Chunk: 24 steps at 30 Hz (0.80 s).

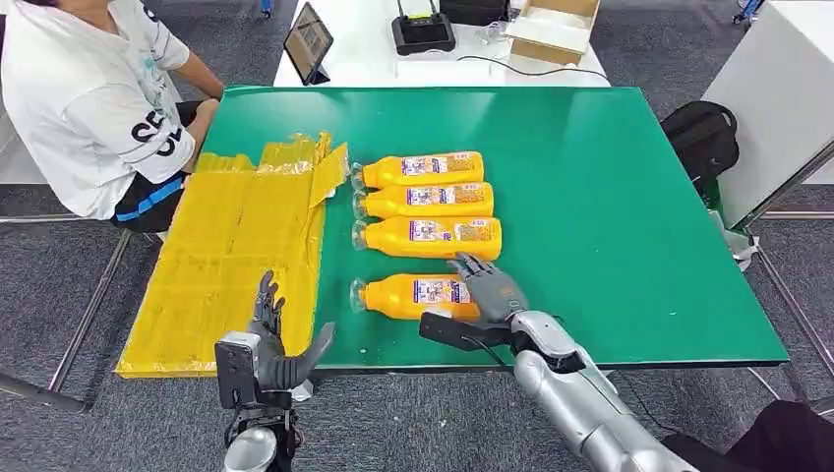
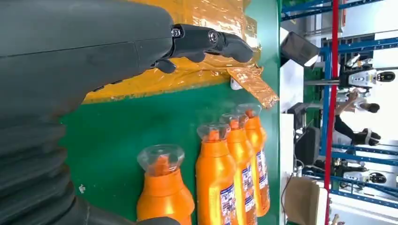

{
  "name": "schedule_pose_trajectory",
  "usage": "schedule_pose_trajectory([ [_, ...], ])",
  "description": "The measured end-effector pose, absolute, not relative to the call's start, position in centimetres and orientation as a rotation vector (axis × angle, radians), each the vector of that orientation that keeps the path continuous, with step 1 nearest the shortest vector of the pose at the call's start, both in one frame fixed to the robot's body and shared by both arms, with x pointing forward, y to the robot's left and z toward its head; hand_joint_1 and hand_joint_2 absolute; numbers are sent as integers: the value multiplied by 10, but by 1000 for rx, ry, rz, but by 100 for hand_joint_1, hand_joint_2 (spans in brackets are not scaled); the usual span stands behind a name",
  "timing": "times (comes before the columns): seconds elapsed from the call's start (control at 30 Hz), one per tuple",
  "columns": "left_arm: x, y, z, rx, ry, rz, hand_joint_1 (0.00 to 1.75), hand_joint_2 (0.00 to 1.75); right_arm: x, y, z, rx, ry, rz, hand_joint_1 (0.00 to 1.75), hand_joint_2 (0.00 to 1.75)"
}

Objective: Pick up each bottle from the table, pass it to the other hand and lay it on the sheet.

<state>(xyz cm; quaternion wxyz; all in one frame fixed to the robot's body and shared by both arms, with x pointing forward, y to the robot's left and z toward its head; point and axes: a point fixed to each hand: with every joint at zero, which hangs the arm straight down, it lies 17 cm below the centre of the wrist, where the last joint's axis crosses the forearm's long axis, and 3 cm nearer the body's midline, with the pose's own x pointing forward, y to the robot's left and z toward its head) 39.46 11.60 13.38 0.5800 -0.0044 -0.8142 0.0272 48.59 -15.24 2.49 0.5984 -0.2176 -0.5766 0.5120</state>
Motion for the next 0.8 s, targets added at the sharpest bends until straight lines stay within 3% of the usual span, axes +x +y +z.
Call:
schedule_pose_trajectory([
  [0.67, 395, 113, 119, -23, -1860, 53, 0, 175, 500, -161, 16, -443, -1240, 1220, 2, 175],
  [0.7, 395, 113, 119, -24, -1860, 53, 0, 175, 500, -161, 15, -440, -1237, 1221, 9, 175],
  [0.77, 396, 112, 119, -27, -1859, 52, 0, 175, 502, -162, 15, -433, -1229, 1222, 70, 175],
  [0.8, 396, 112, 119, -28, -1857, 54, 0, 175, 503, -162, 15, -428, -1224, 1222, 133, 175],
])
